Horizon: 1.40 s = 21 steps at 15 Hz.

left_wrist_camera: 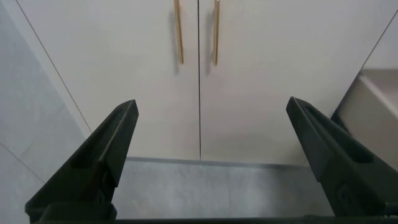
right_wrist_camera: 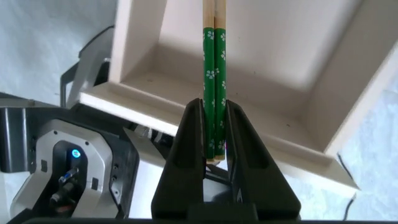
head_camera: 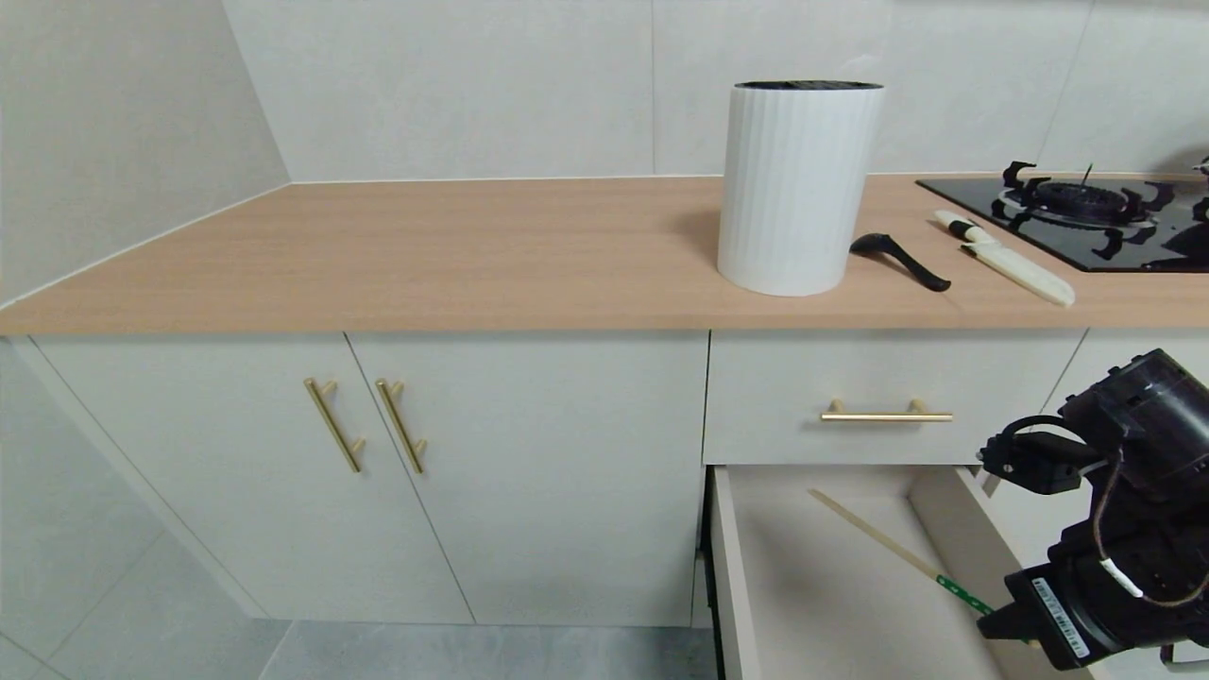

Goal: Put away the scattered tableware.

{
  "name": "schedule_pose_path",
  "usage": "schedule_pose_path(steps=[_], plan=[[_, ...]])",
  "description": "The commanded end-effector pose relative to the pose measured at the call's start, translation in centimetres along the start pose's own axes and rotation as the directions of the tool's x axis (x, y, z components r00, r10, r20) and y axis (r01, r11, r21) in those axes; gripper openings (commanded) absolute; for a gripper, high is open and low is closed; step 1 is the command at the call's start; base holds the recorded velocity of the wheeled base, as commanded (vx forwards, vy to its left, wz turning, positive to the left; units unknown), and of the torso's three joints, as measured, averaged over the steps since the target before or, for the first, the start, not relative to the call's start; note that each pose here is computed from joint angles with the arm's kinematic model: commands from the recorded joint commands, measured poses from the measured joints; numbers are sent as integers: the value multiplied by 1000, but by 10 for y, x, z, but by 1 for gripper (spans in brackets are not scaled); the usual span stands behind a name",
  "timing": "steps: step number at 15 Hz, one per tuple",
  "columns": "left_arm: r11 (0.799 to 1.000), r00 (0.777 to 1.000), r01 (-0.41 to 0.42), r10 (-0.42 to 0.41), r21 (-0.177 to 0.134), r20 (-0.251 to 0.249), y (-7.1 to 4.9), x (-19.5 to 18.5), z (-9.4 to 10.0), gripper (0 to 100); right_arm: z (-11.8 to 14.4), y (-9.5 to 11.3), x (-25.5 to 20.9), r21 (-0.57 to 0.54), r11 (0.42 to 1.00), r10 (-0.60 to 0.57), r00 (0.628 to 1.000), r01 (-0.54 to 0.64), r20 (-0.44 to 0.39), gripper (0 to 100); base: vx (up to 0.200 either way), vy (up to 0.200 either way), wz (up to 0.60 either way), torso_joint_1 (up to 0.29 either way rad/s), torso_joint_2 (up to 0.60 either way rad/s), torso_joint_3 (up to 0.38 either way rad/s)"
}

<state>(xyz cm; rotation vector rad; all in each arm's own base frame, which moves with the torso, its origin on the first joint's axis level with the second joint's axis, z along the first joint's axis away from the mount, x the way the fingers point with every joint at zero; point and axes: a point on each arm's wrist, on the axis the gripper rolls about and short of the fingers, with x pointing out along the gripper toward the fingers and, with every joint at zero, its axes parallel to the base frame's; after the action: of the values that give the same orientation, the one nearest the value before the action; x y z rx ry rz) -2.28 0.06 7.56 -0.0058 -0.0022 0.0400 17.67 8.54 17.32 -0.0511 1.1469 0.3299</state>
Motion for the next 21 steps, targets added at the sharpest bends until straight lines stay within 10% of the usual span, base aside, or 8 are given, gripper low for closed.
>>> schedule_pose_path(steps=[1,13,21], plan=[[1000,1000,0,0,0,-1,0,0,0,100,0,0,1,0,1000,0,1000,0,-4,0,0,0,0,-139,461,310],[1000,1000,-1,1,0,-1,0,0,0,100,6,1,12,-1,1000,15,997,-15,69,0,0,0,0,-45,205,148],[1000,1000,-1,1,0,-1,0,0,0,100,32,9,125,171,984,-38,999,42,-27,0,0,0,0,0,0,0]])
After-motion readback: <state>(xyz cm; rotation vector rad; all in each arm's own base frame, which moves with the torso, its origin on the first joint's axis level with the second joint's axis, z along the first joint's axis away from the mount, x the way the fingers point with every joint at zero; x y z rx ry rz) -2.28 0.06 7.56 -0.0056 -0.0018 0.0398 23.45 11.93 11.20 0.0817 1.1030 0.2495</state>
